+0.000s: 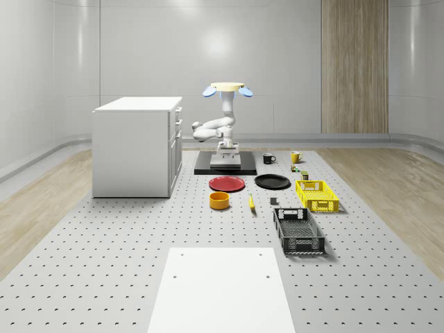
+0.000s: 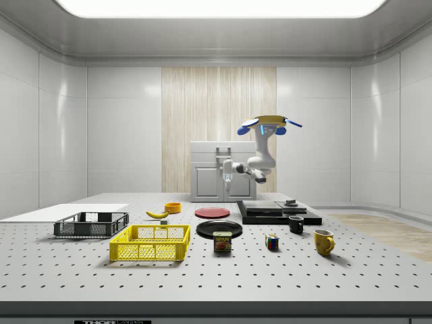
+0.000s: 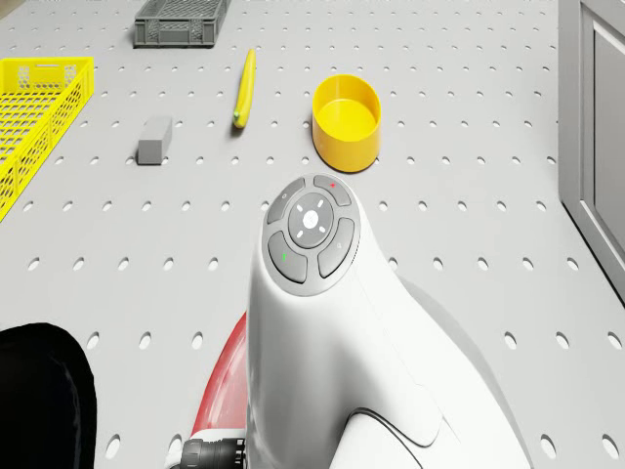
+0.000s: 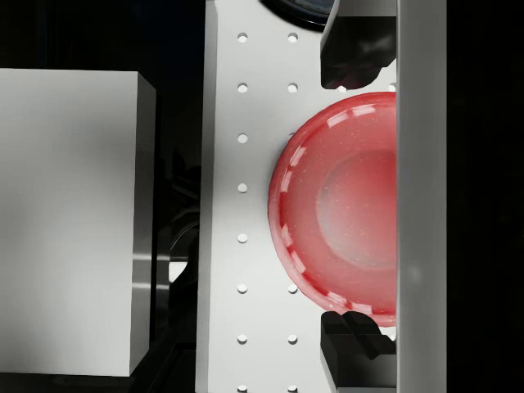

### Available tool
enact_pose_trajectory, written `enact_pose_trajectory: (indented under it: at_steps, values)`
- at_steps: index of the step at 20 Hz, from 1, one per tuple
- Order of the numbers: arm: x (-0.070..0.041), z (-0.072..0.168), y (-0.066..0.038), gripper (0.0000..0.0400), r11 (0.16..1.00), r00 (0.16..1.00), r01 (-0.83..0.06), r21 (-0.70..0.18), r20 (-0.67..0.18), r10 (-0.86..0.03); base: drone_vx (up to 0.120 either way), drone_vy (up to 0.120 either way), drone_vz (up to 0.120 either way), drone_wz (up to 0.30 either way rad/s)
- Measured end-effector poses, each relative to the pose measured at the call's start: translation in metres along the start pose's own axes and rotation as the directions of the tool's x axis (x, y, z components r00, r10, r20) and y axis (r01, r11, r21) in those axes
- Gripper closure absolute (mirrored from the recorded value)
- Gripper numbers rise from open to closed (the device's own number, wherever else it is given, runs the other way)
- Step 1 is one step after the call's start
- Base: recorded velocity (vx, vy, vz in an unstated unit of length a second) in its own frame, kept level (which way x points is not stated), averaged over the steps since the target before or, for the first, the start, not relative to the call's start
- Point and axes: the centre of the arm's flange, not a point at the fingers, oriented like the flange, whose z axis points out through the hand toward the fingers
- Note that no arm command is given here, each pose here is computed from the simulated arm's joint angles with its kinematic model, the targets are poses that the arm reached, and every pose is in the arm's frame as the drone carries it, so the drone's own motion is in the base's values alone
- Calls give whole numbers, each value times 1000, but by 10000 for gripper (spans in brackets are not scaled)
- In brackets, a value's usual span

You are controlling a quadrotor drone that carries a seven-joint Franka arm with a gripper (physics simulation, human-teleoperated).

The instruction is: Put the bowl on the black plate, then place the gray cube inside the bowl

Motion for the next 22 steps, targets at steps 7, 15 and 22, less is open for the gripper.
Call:
enact_pose_trajectory:
  at_steps: [7,15,22]
  values:
    - [0,0,0,0,1000,1000,0,0,0,0,120,0,-6,0]
    - [0,0,0,0,1000,1000,0,0,0,0,120,-45,-120,0]
    - [0,0,0,0,1000,1000,0,0,0,0,120,11,-6,0]
